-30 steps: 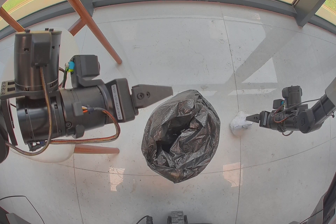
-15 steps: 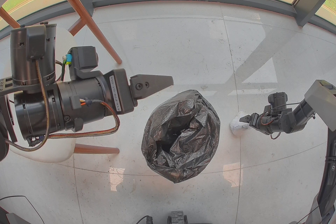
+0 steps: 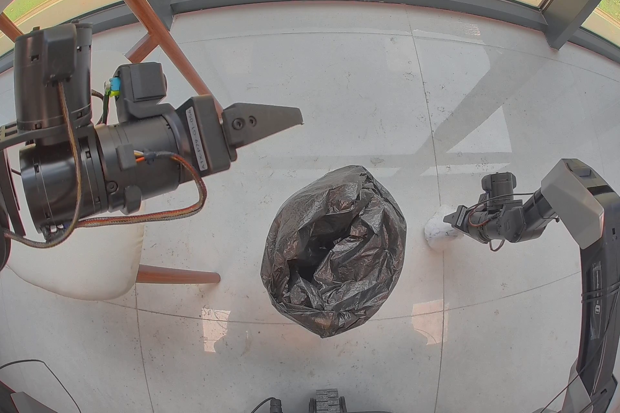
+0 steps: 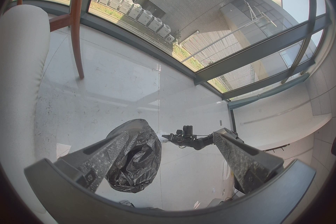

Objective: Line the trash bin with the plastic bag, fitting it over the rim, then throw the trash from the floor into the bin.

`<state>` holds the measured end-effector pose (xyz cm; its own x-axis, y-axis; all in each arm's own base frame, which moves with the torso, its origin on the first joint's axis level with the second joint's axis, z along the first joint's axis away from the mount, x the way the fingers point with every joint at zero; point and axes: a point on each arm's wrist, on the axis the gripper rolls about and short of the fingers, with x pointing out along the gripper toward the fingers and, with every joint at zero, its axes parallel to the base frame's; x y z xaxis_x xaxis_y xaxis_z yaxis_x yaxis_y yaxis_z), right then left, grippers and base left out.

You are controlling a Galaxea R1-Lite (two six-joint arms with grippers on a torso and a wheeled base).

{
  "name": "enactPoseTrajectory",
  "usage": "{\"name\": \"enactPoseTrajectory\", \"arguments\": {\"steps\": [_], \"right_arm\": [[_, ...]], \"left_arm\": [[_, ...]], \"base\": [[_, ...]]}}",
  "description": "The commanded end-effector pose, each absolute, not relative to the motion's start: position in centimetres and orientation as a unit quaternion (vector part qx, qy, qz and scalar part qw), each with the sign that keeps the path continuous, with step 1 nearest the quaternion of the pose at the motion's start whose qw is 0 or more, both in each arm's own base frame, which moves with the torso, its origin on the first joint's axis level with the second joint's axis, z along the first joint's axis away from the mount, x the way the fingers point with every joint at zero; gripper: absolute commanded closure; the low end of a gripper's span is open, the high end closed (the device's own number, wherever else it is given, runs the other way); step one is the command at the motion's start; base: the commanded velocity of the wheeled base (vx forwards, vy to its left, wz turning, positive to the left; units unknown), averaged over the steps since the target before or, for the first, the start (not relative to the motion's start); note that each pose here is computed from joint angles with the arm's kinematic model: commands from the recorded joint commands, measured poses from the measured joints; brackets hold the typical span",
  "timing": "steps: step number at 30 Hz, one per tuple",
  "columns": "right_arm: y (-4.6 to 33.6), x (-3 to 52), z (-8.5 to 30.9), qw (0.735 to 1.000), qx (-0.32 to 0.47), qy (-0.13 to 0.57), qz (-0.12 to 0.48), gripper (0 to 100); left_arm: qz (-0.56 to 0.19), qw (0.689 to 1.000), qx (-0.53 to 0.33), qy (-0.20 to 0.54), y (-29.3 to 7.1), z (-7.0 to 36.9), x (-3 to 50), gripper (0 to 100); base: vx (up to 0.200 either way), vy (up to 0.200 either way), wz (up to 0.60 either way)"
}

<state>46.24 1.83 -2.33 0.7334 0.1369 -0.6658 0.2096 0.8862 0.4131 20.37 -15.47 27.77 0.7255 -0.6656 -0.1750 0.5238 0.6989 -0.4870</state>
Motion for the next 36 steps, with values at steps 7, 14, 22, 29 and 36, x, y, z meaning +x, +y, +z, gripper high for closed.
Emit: {"name": "enactPoseTrajectory", "arguments": {"steps": [7,14,22,29,36], "right_arm": [[1.7,46.0,-0.4,0.896,0.248,0.365,-0.043,100],[1.7,39.8,10.7,0.915,0.227,0.332,0.025,100],[5.7,29.9,21.8,0.916,0.208,0.325,0.111,100],[10.6,26.2,21.7,0.896,0.174,0.355,0.203,100],[16.2,25.2,20.3,0.873,0.137,0.375,0.279,100]], "left_arm": [[-0.324,0.908,-0.21,0.164,-15.2,28.2,20.7,0],[-0.323,0.908,-0.208,0.169,-15.2,27.8,20.7,0],[-0.332,0.903,-0.203,0.179,-15.6,27.4,21.1,0],[-0.333,0.903,-0.202,0.181,-15.6,27.3,21.1,0],[-0.337,0.903,-0.208,0.167,-15.6,27.8,21.1,0]], "base": [[0.0,0.0,0.0],[0.0,0.0,0.0],[0.0,0.0,0.0],[0.0,0.0,0.0],[0.0,0.0,0.0]]}}
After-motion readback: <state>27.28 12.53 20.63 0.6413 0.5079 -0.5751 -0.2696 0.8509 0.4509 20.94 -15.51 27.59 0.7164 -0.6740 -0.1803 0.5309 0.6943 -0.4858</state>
